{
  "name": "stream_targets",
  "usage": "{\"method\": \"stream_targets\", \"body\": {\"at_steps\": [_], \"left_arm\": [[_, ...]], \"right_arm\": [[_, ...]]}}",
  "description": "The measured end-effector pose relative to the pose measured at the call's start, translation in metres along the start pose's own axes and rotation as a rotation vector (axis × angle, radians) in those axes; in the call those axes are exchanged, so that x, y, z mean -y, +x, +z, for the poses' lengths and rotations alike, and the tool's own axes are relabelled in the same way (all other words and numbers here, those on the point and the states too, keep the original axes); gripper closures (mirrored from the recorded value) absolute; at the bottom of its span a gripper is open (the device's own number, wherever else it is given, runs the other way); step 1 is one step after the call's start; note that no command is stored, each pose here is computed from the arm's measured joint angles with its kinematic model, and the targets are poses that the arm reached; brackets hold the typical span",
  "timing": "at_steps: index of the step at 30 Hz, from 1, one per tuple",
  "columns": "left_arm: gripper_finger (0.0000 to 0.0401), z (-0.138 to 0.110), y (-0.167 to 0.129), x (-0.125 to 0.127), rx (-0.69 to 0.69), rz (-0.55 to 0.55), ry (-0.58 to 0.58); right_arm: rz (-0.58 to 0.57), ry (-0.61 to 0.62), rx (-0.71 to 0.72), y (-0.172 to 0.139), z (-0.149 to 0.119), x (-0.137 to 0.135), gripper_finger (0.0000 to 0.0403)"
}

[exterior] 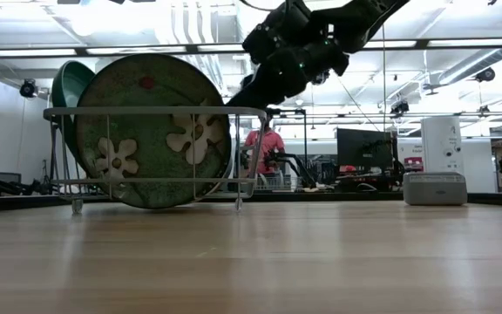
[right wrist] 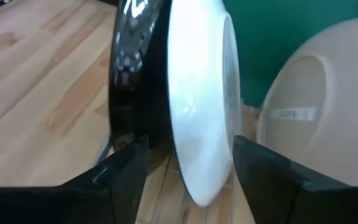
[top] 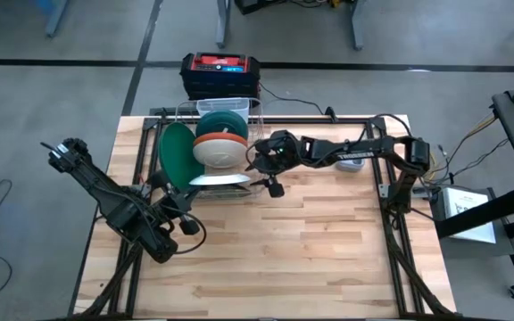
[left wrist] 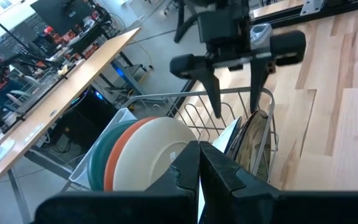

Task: Sort dishes
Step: Adjust the blue ceramic plate into the dish rack

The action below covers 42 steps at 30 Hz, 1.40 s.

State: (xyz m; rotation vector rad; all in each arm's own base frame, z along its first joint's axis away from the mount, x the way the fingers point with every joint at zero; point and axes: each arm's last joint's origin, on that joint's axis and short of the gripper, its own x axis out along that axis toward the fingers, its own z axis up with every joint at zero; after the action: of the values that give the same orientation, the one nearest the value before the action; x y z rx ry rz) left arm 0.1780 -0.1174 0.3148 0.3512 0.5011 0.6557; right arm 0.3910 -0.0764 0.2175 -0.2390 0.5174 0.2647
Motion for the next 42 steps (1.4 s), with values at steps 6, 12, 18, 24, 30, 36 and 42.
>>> {"method": "stream_targets", "body": {"at_steps": [6,12,18,24,30,36,42], "left_arm": [[0.0401,0.001,0.000,0.001,0.003,-0.003,-0.012],[0.0401,0.001,0.000,0.001,0.005,-0.005,-0.018],[0.0401,0.001,0.000,0.001,0.004,-0.005,-0.018],[0.0401,0.001,0.000,0.001,0.004,-0.006,-0.015],[0.0401,0.001,0.000,0.001,0.003,-0.006,-0.014],[0.0401,0.001,0.000,0.001,0.002,-0.006,-0.005],[0.0401,0.001,0.000,0.001,0.001,-0.007,-0.004]], "right_arm": [[0.003,0.014,-0.006,0.016,-0.003,0.006,0.0184],[0.004,0.023,-0.002,0.029,-0.001,0.012,0.0205],[-0.004,0.024,-0.018,0.035,-0.003,0.015,0.0249],[-0.045,0.026,-0.024,0.034,-0.003,0.018,0.0317],[-0.122,0.015,-0.050,0.034,-0.003,0.020,0.0355],[-0.137,0.034,-0.054,0.032,-0.001,0.021,0.0359],[-0.147,0.066,-0.052,0.027,0.003,0.021,0.0360]]}}
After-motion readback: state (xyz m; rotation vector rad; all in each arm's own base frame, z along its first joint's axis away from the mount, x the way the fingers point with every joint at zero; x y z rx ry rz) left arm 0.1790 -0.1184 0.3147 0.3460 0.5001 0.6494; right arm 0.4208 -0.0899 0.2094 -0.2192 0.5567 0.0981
